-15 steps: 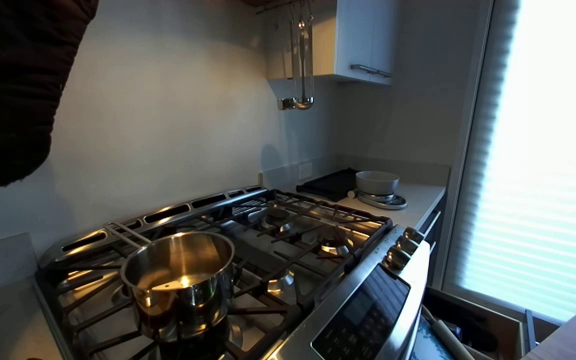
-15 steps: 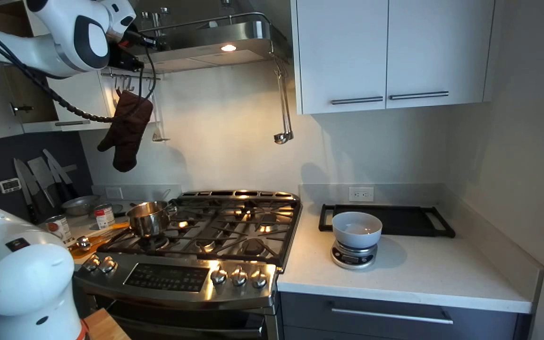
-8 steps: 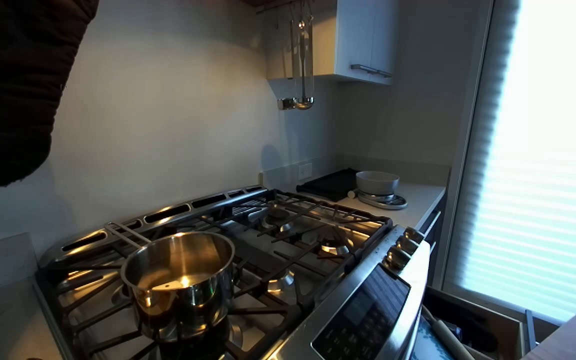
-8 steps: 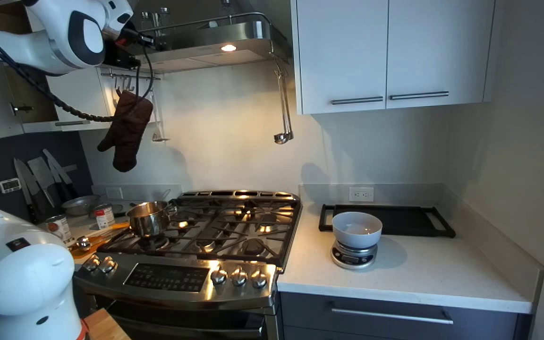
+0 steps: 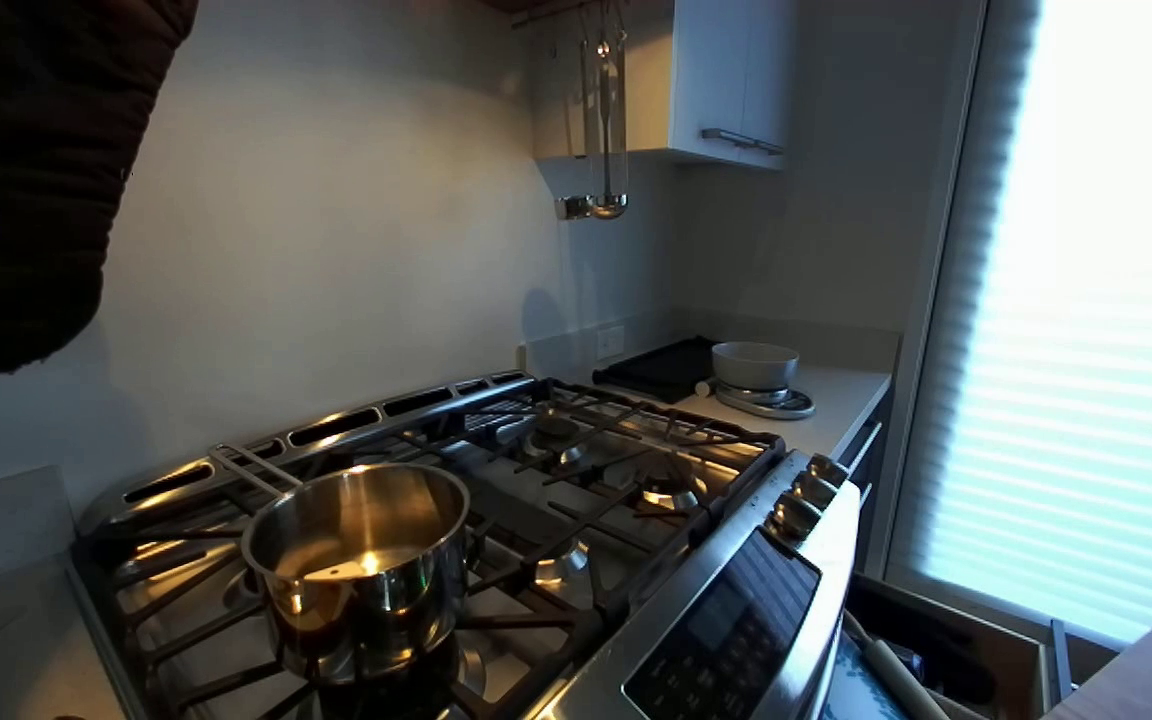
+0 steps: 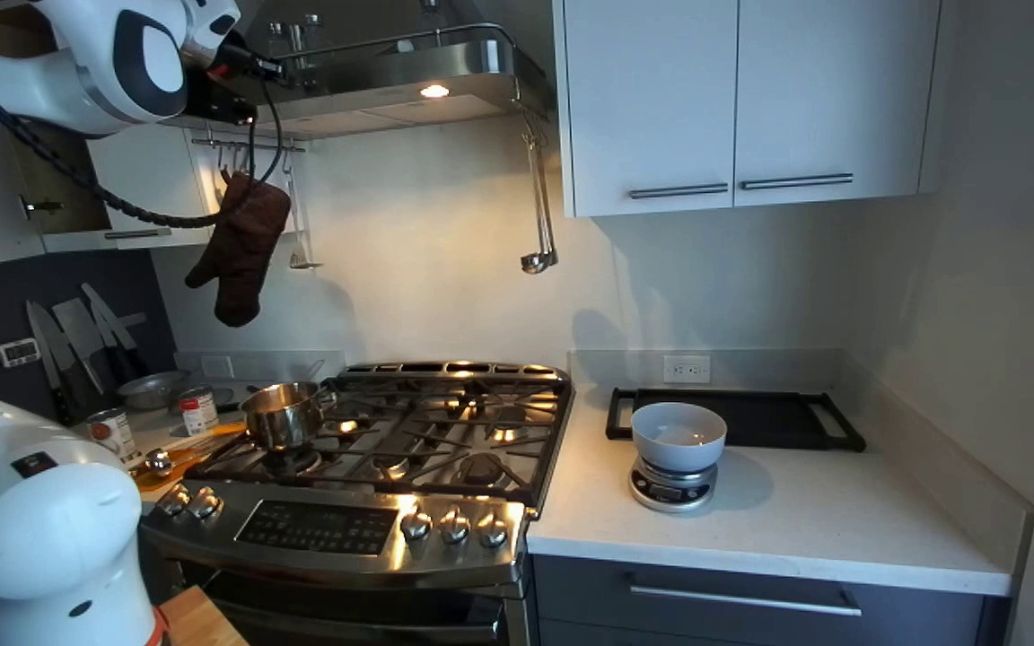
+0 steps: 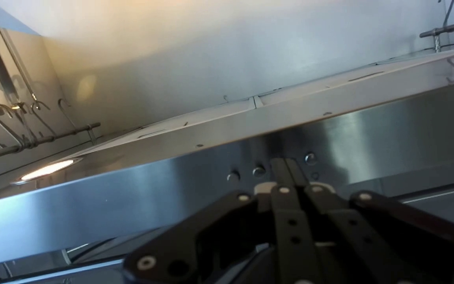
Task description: Press the left button on the under the counter lights rack switch
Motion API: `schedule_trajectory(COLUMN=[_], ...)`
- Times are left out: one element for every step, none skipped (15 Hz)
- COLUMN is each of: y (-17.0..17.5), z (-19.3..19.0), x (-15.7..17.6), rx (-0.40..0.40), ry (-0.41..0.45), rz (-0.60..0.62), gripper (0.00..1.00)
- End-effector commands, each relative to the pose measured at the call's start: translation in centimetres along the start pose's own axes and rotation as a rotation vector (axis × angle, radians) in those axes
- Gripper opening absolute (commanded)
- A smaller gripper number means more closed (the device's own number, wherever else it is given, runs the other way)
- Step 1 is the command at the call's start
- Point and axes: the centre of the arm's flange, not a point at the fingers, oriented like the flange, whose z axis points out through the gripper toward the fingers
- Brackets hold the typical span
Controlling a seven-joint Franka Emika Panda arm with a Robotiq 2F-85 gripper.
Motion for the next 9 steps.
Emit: schedule_trajectory(y=[-0.1, -0.1, 0.0, 0.0, 0.1, 0.1, 0.1, 0.1, 0.0], z=[0.5, 0.7, 1.0, 1.2, 1.4, 1.5, 1.7, 1.8, 1.9], x=[-0.4, -0.4, -0.4, -0.4, -0.4, -0.4, -0.3, -0.2, -0.1], rx=[0.008, 0.009, 0.008, 0.009, 0.009, 0.009, 0.010, 0.010, 0.011], ry=[-0.006, -0.006, -0.006, -0.005, -0.006, -0.008, -0.007, -0.005, -0.004], rz=[0.022, 0.022, 0.020, 0.023, 0.023, 0.023, 0.023, 0.022, 0.020], gripper=[0.00, 0.00, 0.00, 0.00, 0.00, 0.00, 0.00, 0.00, 0.00])
